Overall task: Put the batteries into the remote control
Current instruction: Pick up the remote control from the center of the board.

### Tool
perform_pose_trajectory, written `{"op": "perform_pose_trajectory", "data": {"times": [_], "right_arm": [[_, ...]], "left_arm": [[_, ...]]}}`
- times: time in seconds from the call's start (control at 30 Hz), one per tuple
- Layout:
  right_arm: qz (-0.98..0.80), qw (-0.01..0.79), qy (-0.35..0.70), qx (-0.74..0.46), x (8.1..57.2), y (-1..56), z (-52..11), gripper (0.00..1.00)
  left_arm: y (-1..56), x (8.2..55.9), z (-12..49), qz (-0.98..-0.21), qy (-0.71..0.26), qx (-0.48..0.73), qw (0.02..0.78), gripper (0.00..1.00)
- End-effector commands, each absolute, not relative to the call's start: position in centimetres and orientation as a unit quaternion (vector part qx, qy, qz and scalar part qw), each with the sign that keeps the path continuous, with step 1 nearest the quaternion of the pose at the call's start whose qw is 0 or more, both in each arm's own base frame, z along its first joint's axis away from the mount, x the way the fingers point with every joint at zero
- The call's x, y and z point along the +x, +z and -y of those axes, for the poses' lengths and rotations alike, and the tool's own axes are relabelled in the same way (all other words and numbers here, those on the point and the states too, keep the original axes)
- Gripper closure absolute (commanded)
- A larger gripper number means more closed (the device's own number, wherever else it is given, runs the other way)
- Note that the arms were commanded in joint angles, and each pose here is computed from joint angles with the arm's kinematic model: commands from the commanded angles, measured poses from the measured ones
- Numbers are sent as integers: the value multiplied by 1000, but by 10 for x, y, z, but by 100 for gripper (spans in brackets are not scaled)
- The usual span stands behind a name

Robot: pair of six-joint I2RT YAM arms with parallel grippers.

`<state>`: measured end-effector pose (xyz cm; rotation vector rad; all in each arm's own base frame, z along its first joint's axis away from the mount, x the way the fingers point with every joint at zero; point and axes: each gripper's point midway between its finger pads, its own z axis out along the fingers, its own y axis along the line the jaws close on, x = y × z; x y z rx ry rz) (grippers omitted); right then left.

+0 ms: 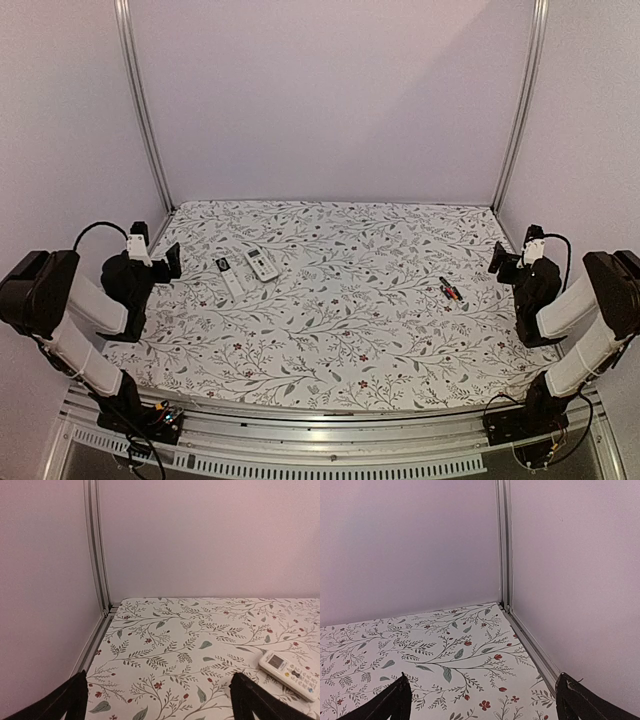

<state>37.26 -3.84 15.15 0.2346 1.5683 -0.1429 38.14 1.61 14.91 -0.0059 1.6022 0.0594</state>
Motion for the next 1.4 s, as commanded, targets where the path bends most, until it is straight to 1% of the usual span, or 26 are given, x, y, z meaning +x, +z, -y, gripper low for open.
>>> {"op": "perform_pose_trajectory", "data": {"times": [0.0,0.13,0.2,0.23,0.3,0.37,0.43,0.47,0.5,0.53,0.57,0.6,0.67,0.77,0.83,0.9,1.0,1.17,1.23,1.37], "right_arm": [[-700,704,-66,103,376,154,40,1],[-703,703,-61,91,377,156,35,1],[-717,688,-64,90,381,156,36,1],[-716,689,-67,93,382,166,37,1],[-718,687,-65,96,385,180,37,1],[-721,684,-52,98,388,193,34,1],[-736,668,-32,105,392,199,31,1],[-741,662,-22,108,394,205,29,1],[-750,651,-5,116,396,207,26,1],[-757,643,9,120,397,211,23,1],[-763,635,19,122,399,214,20,1],[-765,630,30,130,398,218,18,1],[-772,620,35,135,398,223,10,1],[-784,606,27,130,397,226,-5,2],[-790,599,24,124,395,226,-13,1],[-796,593,28,119,392,223,-21,2],[-798,591,35,112,389,221,-30,2],[-804,584,34,107,386,216,-34,1],[-806,581,31,107,386,212,-34,2],[-811,575,28,108,385,205,-34,2]], "left_arm": [[150,384,-15,-715,28,3,699,0],[151,385,-14,-715,27,5,699,0],[154,384,-13,-711,25,8,702,0],[159,385,-9,-711,28,14,702,0],[169,398,-13,-729,64,-10,681,0],[191,407,-19,-731,86,-41,675,0],[212,410,-24,-732,52,-104,672,7],[214,411,-26,-740,36,-142,656,11],[211,411,-26,-756,21,-187,627,16],[205,410,-22,-767,7,-230,598,19],[200,408,-10,-783,4,-240,574,20],[194,406,2,-794,7,-246,556,19],[183,402,28,-807,17,-252,534,15],[148,398,54,-835,-1,-280,473,7],[122,400,65,-850,-8,-301,431,6],[97,400,73,-864,7,-309,397,5],[71,407,86,-878,31,-299,373,4],[32,420,104,-893,25,-293,340,4],[23,421,105,-896,29,-293,331,5],[8,420,106,-902,37,-292,317,10]]}}
